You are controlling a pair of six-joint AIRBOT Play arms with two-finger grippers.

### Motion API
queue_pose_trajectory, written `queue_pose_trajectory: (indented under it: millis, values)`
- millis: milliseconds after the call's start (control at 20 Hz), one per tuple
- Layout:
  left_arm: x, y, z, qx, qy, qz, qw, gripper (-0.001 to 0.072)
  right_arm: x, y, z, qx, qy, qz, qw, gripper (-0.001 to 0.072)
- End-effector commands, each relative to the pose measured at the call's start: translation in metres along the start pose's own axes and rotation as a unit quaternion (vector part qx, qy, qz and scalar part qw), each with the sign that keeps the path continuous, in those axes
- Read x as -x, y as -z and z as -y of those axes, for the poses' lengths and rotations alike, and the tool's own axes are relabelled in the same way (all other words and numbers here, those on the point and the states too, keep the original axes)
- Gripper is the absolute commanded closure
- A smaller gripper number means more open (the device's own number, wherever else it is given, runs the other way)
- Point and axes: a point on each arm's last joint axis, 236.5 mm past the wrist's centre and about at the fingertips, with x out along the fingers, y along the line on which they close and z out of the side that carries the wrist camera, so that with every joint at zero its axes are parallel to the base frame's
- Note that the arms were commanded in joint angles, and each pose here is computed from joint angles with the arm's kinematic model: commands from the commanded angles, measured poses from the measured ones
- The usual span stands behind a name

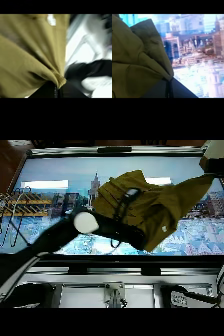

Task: Fold the shirts.

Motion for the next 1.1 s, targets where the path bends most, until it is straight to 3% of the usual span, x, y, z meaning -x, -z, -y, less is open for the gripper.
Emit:
queue_pose_trajectory:
  millis: [0, 250, 300, 350, 400, 450, 600, 700, 900, 1050]
  values:
    - [-0.060, -0.008, 0.047, 0.063, 0.067, 0.063, 0.994, 0.0656, 0.000, -0.002, 0.042, -0.053, 0.065, 0.010, 0.996, 0.0640]
    - [-0.093, 0.010, 0.033, 0.094, 0.071, 0.019, 0.993, 0.0644, -0.016, 0.019, 0.048, -0.072, 0.069, -0.041, 0.994, 0.0625]
    - [-0.088, 0.010, 0.024, 0.098, 0.069, 0.007, 0.993, 0.0525, -0.021, 0.028, 0.046, -0.067, 0.068, -0.065, 0.993, 0.0520]
    - [-0.080, 0.011, 0.014, 0.104, 0.067, -0.010, 0.992, 0.0306, -0.024, 0.035, 0.044, -0.057, 0.064, -0.084, 0.993, 0.0315]
    - [-0.065, 0.012, -0.001, 0.108, 0.066, -0.034, 0.991, 0.0105, -0.024, 0.042, 0.042, -0.042, 0.061, -0.099, 0.992, 0.0232]
    - [-0.047, 0.014, -0.017, 0.103, 0.064, -0.058, 0.991, 0.0071, -0.022, 0.046, 0.042, -0.029, 0.059, -0.109, 0.992, 0.0228]
    - [0.032, 0.008, -0.088, 0.138, 0.042, -0.100, 0.984, 0.0075, -0.010, 0.066, 0.033, -0.046, 0.020, -0.142, 0.989, 0.0228]
    - [0.088, -0.008, -0.146, 0.184, 0.016, -0.073, 0.980, 0.0115, -0.002, 0.086, 0.024, -0.061, -0.022, -0.172, 0.983, 0.0228]
    - [0.182, -0.010, -0.289, 0.274, -0.131, 0.007, 0.953, 0.0115, 0.008, 0.156, -0.009, -0.074, -0.108, -0.241, 0.962, 0.0228]
    - [0.197, 0.009, -0.345, 0.318, -0.168, 0.011, 0.933, 0.0114, 0.013, 0.210, -0.036, -0.083, -0.144, -0.262, 0.951, 0.0228]
